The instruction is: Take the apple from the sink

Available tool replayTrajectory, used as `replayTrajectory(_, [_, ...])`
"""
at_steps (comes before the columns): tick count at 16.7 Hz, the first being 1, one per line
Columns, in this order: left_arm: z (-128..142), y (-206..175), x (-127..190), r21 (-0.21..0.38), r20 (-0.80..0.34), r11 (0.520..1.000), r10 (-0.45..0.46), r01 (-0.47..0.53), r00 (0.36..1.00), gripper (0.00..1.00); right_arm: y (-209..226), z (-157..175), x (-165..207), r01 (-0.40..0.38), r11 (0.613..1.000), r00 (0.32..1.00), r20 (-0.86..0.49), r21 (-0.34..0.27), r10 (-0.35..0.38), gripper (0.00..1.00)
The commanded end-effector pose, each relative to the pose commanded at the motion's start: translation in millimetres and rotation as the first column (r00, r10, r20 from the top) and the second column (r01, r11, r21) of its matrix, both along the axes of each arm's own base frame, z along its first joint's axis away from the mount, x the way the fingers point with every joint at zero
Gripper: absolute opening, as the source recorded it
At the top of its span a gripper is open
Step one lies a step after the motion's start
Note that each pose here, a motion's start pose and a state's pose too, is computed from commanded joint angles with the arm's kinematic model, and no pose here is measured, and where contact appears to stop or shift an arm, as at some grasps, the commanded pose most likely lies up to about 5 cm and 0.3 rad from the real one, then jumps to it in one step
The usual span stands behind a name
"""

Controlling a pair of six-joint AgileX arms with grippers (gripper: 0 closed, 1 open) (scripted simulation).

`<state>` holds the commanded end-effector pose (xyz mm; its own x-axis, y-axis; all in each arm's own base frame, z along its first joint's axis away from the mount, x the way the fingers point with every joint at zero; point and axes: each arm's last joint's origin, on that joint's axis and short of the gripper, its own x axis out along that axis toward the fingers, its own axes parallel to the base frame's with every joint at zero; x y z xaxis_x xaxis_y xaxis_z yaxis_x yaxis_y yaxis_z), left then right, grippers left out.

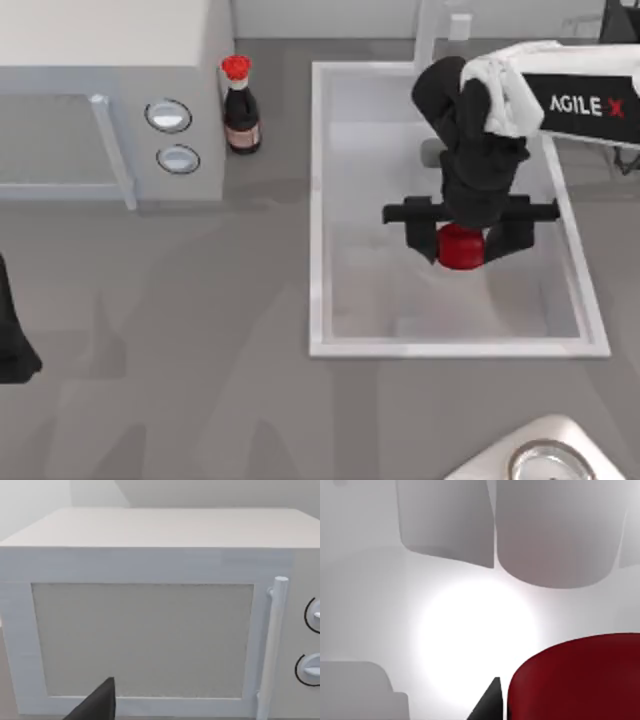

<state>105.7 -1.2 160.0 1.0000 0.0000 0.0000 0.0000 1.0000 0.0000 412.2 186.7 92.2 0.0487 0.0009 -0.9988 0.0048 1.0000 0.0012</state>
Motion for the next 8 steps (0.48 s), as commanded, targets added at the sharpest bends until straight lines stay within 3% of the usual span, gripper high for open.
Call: replayTrajectory(8, [0, 0, 0, 0.0, 0.0, 1.0, 0.0, 0.0, 1.0, 1.0, -5, 153, -9, 0.0, 1.0, 1.0, -0.029, -0.013, -0.001, 0.0])
